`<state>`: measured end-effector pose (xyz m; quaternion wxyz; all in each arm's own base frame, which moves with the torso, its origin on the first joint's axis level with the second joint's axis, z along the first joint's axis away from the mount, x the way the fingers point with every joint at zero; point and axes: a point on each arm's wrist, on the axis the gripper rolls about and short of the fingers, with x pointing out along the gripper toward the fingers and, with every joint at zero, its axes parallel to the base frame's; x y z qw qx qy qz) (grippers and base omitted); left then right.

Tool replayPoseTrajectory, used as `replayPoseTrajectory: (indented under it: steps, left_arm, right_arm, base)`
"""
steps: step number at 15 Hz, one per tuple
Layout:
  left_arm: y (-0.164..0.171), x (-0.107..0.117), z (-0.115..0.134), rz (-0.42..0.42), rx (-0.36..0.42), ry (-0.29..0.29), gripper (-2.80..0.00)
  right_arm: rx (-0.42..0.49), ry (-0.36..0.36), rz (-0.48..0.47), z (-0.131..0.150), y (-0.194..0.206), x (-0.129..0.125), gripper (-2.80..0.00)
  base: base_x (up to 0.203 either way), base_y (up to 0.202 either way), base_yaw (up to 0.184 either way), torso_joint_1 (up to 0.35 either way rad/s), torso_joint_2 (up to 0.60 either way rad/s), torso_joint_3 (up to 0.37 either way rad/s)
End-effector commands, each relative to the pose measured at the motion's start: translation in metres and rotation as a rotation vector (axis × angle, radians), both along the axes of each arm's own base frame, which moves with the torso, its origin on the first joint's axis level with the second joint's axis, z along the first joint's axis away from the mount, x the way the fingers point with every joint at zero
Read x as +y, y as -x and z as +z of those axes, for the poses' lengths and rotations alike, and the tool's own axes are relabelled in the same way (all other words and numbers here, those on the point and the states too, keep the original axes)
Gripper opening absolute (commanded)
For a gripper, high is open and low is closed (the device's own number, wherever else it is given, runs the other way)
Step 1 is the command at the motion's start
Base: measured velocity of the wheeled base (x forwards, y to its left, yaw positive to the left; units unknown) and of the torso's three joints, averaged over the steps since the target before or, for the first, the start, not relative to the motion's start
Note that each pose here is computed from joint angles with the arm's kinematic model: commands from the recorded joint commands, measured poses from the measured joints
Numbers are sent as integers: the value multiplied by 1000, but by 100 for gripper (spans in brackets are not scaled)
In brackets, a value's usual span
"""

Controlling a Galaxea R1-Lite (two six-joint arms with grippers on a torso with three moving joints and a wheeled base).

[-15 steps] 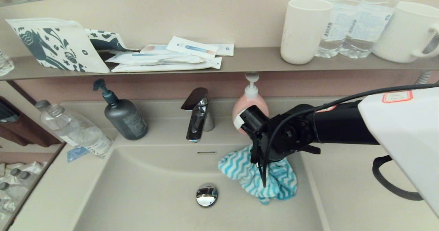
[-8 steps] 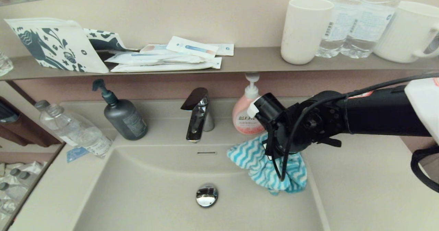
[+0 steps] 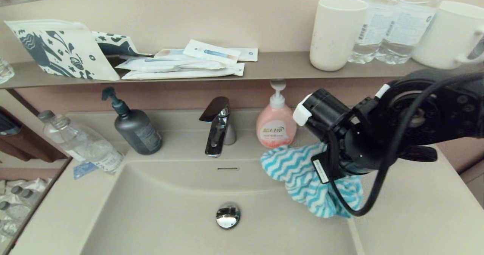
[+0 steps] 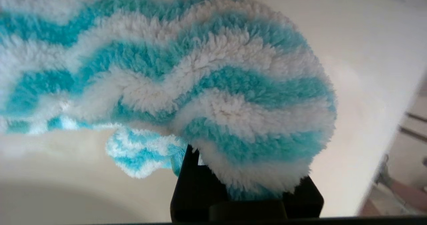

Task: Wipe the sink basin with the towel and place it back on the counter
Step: Wipe the sink

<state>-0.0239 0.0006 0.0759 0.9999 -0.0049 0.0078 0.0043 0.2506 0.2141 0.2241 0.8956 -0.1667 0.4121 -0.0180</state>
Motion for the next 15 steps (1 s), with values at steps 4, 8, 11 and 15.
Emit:
replayPoseTrajectory:
  steps: [4,8,11,15]
  left_arm:
    - [0,0,0,1,1,1,-280]
    - [0,0,0,1,1,1,-280]
    - [0,0,0,1,1,1,-280]
    - [0,0,0,1,1,1,-280]
  right_arm:
    - [-33,-36,-56,45,55,-66,-280]
    - [-16,-18,-253,52,71,-139,-280]
    - [25,-12,-342,51,82,-181,-280]
    - [11,-26,-374,33,80,-208,-280]
  base:
    - [0,0,0,0,0,0]
    - [0,0,0,0,0,0]
    - [0,0,0,0,0,0]
    - [0,0,0,0,0,0]
